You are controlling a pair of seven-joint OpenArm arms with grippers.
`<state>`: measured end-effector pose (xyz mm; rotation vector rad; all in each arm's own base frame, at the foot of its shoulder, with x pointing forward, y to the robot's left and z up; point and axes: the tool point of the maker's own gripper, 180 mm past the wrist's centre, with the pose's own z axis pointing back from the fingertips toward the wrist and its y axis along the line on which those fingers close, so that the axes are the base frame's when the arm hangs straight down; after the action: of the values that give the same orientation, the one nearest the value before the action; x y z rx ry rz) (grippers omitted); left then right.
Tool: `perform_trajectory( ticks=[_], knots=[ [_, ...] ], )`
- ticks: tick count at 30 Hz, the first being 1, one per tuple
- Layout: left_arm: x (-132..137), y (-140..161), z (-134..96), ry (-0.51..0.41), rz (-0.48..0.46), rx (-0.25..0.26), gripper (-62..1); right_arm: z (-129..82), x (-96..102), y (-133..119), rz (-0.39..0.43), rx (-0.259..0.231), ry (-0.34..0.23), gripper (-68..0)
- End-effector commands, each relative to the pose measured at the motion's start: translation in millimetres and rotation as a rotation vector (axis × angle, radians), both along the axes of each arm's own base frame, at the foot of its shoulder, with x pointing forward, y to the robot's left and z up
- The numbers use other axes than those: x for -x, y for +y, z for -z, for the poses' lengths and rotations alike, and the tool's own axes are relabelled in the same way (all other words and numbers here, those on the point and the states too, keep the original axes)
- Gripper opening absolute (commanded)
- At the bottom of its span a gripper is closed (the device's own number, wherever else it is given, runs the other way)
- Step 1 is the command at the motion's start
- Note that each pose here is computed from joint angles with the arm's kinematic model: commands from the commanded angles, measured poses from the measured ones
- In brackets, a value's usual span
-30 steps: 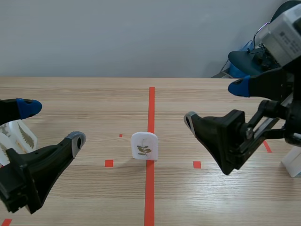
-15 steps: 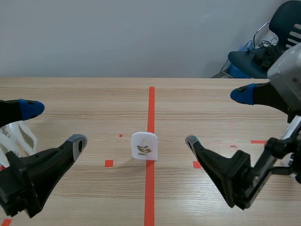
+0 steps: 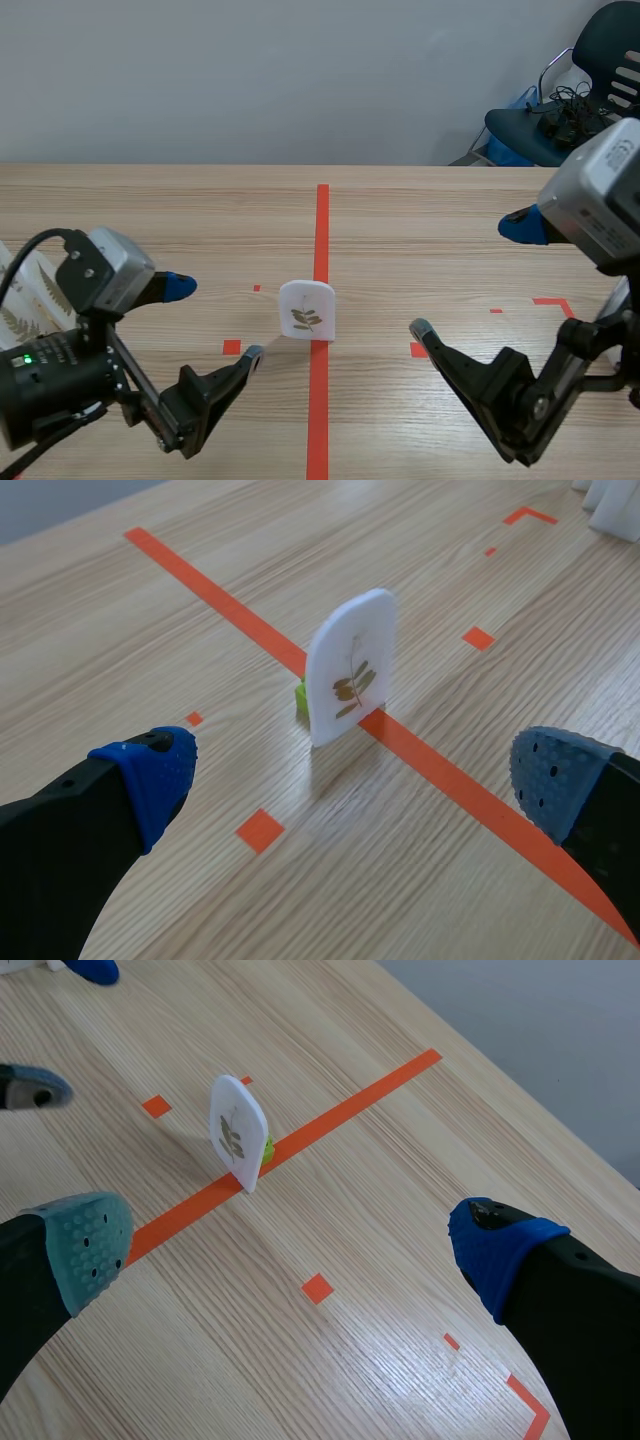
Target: Do the leaf sorting experiment
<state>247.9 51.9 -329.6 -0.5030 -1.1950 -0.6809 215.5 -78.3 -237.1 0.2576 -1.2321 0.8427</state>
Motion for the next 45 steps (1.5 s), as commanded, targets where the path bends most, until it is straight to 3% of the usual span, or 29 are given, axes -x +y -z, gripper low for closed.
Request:
perform_trajectory(
  ticks=[1, 7, 13, 20, 21, 25, 33, 39, 45],
  knots=[
    [-11, -10, -6, -0.038, 0.006, 0.038, 1.4, -8, -4.6, -1, 0.007, -0.014, -0.03, 0.4],
    [-33, -43, 15, -0.062, 0.066, 0.063, 1.4, -2, -4.1, -4, 0.017, 0.011, -0.005, 0.4],
    [-53, -73, 17, -0.113, 0.085, 0.078, 1.4, 1, -3.8, -5, 0.022, 0.023, 0.007, 0.4],
    [-52, -96, 22, -0.099, 0.1, 0.098, 1.4, 6, -3.6, -8, 0.032, 0.042, 0.025, 0.4],
    [-53, -95, 22, -0.102, 0.095, 0.096, -1.9, 6, -3.6, -8, 0.032, 0.042, 0.025, 0.4],
    [-58, -91, 22, -0.121, 0.062, 0.08, -29.7, 6, -3.6, -8, 0.032, 0.042, 0.025, 0.4],
    [-60, -88, 21, -0.134, 0.044, 0.075, -53.3, 7, -3.4, -9, 0.035, 0.05, 0.033, 0.4],
    [-58, -86, 12, -0.137, 0.046, 0.103, -54.5, 8, -3.3, -9, 0.036, 0.051, 0.035, 0.4],
    [-43, -66, -29, -0.189, 0.033, 0.146, -54.6, 0, -4.3, -5, 0.023, 0.016, 0.0, 0.4]
  ],
)
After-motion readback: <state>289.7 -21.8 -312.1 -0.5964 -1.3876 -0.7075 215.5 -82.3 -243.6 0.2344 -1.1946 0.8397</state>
